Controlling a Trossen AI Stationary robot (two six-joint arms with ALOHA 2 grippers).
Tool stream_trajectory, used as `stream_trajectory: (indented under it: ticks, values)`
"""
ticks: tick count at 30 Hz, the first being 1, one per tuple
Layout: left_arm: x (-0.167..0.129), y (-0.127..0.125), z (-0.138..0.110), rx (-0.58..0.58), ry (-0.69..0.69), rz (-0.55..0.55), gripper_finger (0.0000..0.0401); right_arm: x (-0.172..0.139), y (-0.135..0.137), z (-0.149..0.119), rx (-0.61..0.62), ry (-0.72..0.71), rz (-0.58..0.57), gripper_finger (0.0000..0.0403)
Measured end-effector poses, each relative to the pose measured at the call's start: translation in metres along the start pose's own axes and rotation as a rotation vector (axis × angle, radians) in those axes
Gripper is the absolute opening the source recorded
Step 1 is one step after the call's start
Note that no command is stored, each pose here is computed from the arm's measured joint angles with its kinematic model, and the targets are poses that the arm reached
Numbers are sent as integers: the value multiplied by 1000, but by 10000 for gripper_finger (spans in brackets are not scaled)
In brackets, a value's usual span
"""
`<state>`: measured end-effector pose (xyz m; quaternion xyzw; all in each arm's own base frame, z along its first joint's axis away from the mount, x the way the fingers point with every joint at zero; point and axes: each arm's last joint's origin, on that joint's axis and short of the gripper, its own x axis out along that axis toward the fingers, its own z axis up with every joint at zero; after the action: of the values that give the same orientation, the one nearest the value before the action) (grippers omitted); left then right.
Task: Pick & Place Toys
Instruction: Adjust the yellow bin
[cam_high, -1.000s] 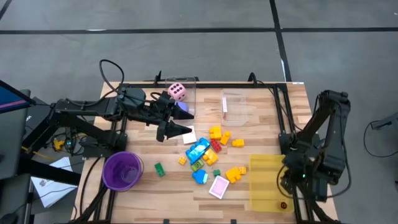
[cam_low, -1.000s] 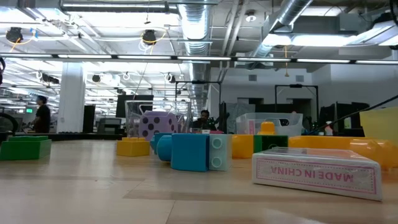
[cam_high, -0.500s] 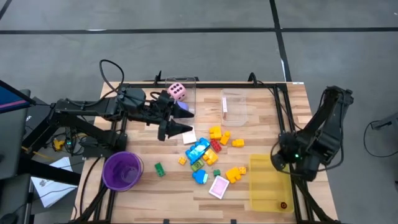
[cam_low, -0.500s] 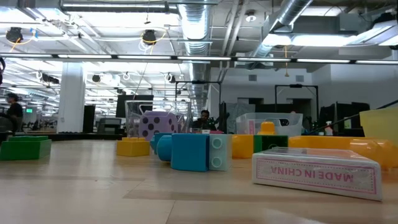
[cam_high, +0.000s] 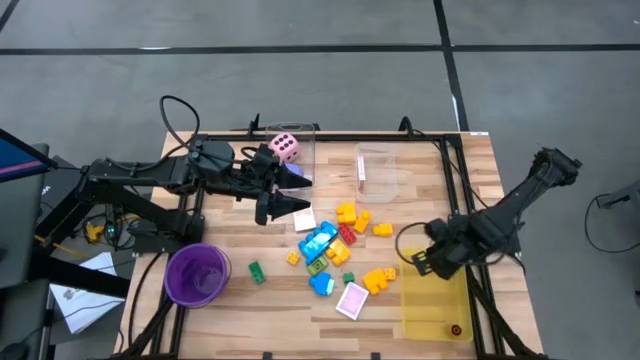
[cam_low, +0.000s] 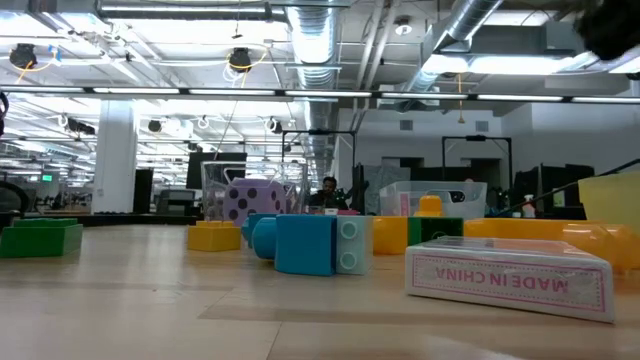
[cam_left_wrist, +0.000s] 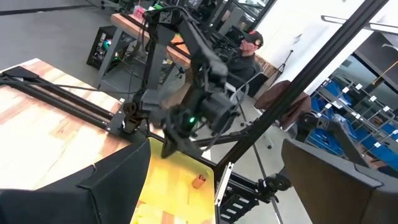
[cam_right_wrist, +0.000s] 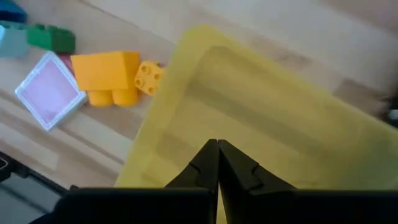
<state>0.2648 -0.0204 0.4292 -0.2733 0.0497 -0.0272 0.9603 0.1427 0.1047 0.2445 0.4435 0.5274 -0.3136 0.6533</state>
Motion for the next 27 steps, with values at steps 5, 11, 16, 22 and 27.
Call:
stream_trajectory:
  ticks: [5, 11, 16, 22, 27]
  values:
    - [0, 0, 0, -3, 0, 0, 360, 25, 4, 17, 10, 23, -27, 0]
    - [0, 0, 0, -8, -4, -2, 360, 51, 16, 36, -42, 58, -64, 0]
    - [0, 0, 0, -8, -4, -4, 360, 71, 22, 43, -84, 88, -121, 0]
    - [0, -1, 0, -26, -5, -4, 360, 82, 28, 44, -106, 100, -118, 0]
    - [0, -1, 0, -26, -5, -4, 360, 85, 31, 44, -106, 99, -100, 0]
